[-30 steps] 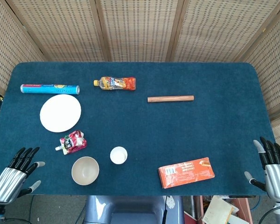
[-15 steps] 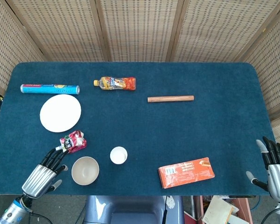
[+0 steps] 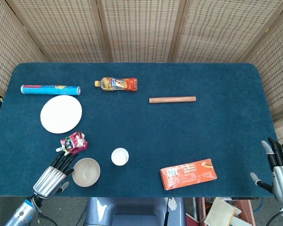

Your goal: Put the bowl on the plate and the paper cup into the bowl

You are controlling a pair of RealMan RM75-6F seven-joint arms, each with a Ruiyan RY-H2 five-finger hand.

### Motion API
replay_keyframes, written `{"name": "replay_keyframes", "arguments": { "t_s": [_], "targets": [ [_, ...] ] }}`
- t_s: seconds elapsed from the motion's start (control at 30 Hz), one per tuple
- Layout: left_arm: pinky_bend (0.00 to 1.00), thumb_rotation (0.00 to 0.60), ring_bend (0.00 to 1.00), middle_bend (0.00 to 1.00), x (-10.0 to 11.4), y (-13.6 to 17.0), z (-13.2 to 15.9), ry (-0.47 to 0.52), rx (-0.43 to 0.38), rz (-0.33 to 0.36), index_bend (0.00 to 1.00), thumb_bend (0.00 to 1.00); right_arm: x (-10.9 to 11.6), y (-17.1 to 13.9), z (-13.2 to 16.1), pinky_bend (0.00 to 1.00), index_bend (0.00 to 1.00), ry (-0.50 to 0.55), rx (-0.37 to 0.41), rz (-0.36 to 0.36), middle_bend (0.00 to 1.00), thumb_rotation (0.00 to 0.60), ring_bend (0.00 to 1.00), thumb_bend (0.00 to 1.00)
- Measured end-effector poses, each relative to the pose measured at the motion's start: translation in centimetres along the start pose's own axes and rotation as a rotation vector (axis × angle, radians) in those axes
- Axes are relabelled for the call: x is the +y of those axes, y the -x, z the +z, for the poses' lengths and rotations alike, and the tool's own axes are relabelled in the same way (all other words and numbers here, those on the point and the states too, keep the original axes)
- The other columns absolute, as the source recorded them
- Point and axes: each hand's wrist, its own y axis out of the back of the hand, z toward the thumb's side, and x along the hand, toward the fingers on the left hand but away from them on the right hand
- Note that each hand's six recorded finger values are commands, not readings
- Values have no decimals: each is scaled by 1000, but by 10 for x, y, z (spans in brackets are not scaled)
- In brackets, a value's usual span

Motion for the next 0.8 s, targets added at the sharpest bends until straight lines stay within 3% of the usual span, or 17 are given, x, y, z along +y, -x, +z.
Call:
{"name": "replay_keyframes", "arguments": {
  "t_s": [0.8],
  "targets": [
    [0,600,0,0,-10,-23,15,-70,-30,42,658,319,2,-1,-1,0,0,7,2,-5,0,600,0,169]
  ]
}}
